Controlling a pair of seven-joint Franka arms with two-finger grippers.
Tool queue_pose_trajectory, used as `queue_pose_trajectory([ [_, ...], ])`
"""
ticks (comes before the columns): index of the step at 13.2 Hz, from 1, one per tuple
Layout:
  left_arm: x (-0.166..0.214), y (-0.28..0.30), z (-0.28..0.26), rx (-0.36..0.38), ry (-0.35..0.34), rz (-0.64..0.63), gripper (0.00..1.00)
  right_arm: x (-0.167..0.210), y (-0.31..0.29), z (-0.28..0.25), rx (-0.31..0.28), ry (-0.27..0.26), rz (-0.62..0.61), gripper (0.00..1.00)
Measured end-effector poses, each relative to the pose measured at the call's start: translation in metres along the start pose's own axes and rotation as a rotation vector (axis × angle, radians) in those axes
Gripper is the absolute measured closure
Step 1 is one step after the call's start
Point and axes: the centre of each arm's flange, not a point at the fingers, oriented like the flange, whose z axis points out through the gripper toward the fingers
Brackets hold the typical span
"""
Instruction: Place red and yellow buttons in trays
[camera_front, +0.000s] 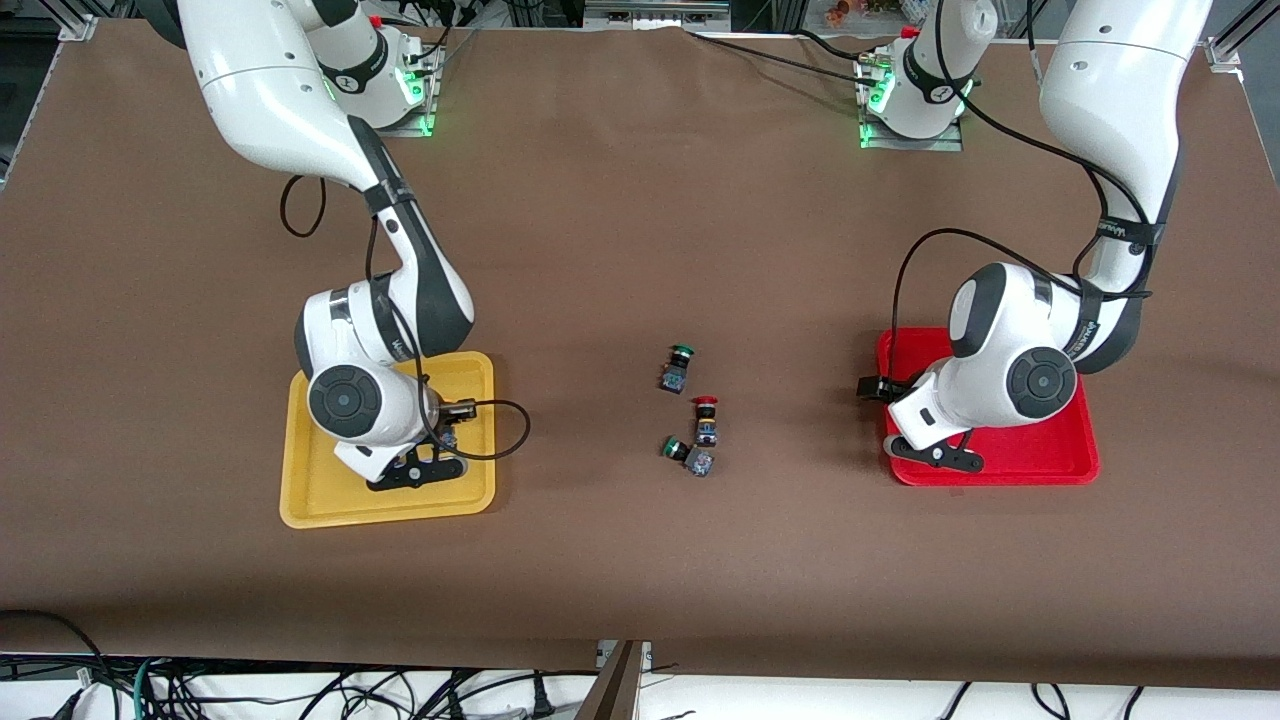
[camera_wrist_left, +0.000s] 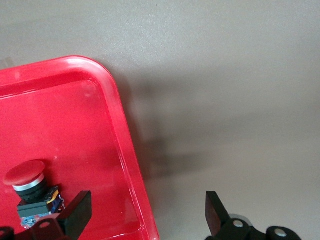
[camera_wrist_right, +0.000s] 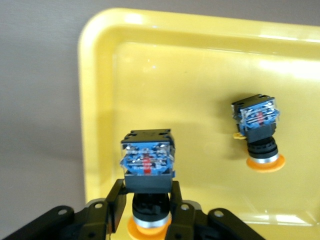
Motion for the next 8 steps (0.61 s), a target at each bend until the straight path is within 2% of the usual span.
queue_pose_trajectory([
  [2, 0.0, 0.0, 0.0, 0.0, 0.0, 0.0, 0.0, 0.0, 0.008, 0.012, 0.0, -0.002, 0.009, 0.35],
  [5, 0.0, 0.001, 0.0, 0.0, 0.0, -0.002, 0.0, 0.0, 0.008, -0.011, 0.007, 0.03, 0.009, 0.03],
  [8, 0.0, 0.007, 0.0, 0.0, 0.001, -0.009, 0.0, -0.01, 0.015, -0.076, 0.016, 0.079, 0.016, 0.0],
])
